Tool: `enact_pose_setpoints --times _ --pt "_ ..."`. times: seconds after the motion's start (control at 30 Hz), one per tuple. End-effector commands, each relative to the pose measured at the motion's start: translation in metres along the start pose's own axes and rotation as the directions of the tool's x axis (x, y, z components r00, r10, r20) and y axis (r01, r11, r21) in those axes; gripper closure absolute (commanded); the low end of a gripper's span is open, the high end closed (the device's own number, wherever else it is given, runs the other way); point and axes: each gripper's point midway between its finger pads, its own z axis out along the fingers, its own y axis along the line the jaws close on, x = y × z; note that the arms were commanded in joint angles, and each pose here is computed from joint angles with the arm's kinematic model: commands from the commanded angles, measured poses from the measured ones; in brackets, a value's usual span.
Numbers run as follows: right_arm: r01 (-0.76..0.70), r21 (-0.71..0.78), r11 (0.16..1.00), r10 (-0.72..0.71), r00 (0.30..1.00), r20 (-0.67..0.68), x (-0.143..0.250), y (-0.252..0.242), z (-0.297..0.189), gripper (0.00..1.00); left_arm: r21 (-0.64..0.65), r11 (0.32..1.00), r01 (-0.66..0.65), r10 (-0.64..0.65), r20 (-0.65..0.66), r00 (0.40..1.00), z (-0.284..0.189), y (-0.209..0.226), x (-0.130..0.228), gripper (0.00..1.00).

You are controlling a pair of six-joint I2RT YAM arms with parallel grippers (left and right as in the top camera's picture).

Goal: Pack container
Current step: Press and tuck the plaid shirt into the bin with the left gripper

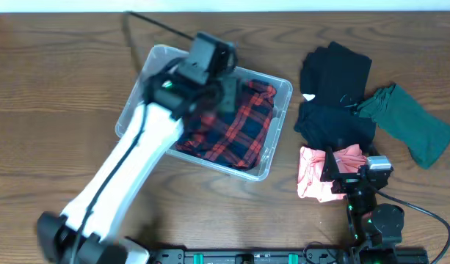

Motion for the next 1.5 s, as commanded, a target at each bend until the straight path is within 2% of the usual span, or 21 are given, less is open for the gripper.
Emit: enact_pose_setpoints --times 0.0,0.13,0.33,0.4,0.47,0.53,0.63,0.8,1.0,1.27,1.47 --pt "-0.013 0.007 1.000 0.013 1.000 -0.002 0.001 -0.002 0.000 0.01 -0.159 0.987 -0.004 -0.012 -0.101 0.995 0.012 0.030 0.025 0.43" --pt "-0.013 0.007 1.000 0.013 1.000 -0.003 0.001 -0.002 0.000 0.01 -0.239 0.971 0.024 -0.080 -0.231 0.970 0.036 0.050 0.064 0.43" --pt "-0.013 0.007 1.000 0.013 1.000 -0.003 0.001 -0.002 0.000 0.01 -0.315 0.945 0.087 -0.191 -0.314 0.930 0.106 0.079 0.109 0.42" --pt "-0.013 0.007 1.000 0.013 1.000 -0.003 0.001 -0.002 0.000 0.01 -0.293 0.949 0.118 -0.218 -0.335 0.917 0.134 0.081 0.121 0.42" --pt "-0.013 0.007 1.000 0.013 1.000 -0.002 0.001 -0.002 0.000 0.01 -0.197 0.962 0.190 -0.254 -0.384 0.888 0.165 0.068 0.132 0.42" --pt "-0.013 0.007 1.000 0.013 1.000 -0.002 0.001 -0.002 0.000 0.01 -0.159 0.956 0.245 -0.289 -0.400 0.870 0.180 0.059 0.135 0.42" --pt "-0.013 0.007 1.000 0.013 1.000 -0.002 0.001 -0.002 0.000 0.01 -0.157 0.926 0.345 -0.378 -0.375 0.846 0.199 0.054 0.131 0.42" --pt "-0.013 0.007 1.000 0.013 1.000 -0.002 0.001 -0.002 0.000 0.01 -0.144 0.887 0.439 -0.462 -0.305 0.833 0.208 0.053 0.114 0.42" --pt "-0.013 0.007 1.000 0.013 1.000 -0.002 0.001 -0.002 0.000 0.01 -0.194 0.811 0.552 -0.585 -0.277 0.763 0.207 0.068 0.111 0.42" --pt "-0.013 0.007 1.000 0.013 1.000 -0.002 0.001 -0.002 0.000 0.01 -0.348 0.739 0.577 -0.668 -0.273 0.692 0.194 0.102 0.132 0.43" --pt "-0.013 0.007 1.000 0.013 1.000 -0.002 0.001 -0.002 0.000 0.01 -0.383 0.700 0.602 -0.708 -0.265 0.655 0.189 0.111 0.136 0.43"
